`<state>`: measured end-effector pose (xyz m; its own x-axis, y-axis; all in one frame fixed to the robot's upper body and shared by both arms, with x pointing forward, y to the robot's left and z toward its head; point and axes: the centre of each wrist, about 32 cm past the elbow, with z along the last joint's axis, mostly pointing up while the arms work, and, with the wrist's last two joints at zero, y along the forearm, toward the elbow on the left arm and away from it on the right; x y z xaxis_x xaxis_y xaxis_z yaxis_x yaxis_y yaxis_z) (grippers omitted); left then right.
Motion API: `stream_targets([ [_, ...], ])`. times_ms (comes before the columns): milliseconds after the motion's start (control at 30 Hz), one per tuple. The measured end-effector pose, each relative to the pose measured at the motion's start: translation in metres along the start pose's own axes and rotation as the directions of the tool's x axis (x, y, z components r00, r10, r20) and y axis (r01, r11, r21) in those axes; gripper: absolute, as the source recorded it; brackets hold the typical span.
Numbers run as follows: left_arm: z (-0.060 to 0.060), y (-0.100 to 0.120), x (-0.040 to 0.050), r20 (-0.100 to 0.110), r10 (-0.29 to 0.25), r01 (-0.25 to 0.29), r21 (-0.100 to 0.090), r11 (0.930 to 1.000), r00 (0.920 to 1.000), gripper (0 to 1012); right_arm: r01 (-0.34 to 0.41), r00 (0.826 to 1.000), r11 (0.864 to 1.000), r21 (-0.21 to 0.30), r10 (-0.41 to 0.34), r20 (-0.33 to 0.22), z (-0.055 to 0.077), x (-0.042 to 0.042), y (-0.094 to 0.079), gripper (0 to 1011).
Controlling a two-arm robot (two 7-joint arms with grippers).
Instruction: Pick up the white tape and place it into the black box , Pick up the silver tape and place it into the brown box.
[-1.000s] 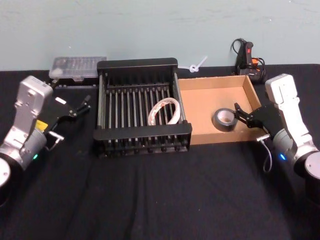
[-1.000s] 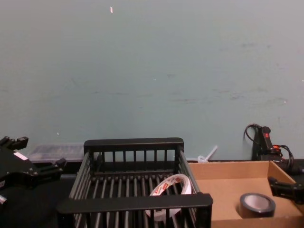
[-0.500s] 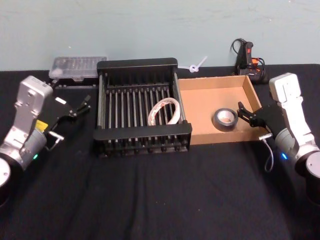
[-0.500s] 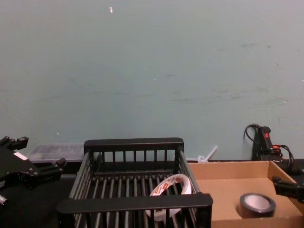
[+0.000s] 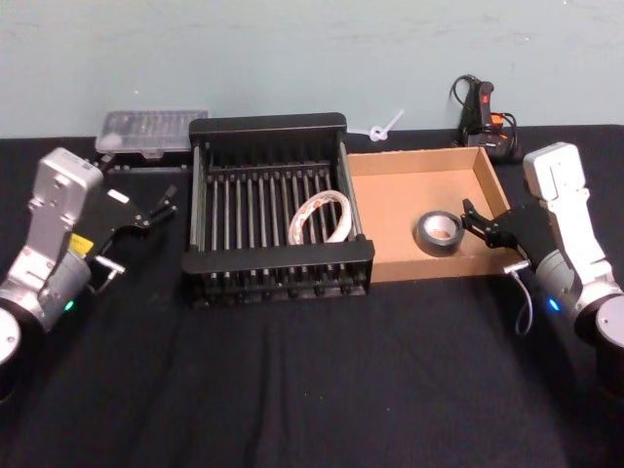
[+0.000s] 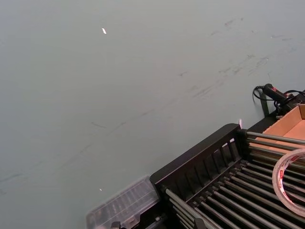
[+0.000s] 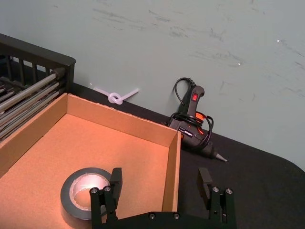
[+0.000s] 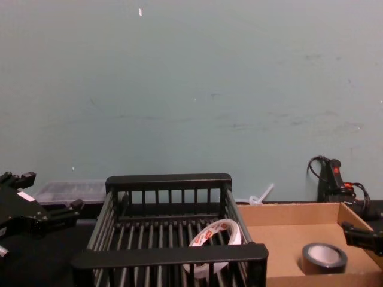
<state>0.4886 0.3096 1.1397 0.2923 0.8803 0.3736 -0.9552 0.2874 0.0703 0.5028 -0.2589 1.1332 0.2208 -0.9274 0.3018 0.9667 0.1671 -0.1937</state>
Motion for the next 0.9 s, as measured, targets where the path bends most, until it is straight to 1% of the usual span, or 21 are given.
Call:
stream_targets([
  [900,0.0000,0.0000,0.0000,0.000,0.000,0.000,0.000,1.0000,1.0000,1001,-0.003,1.000,1.000,0.001,0.003,0.001,-0.0001,-0.0001,0.0000,1003],
])
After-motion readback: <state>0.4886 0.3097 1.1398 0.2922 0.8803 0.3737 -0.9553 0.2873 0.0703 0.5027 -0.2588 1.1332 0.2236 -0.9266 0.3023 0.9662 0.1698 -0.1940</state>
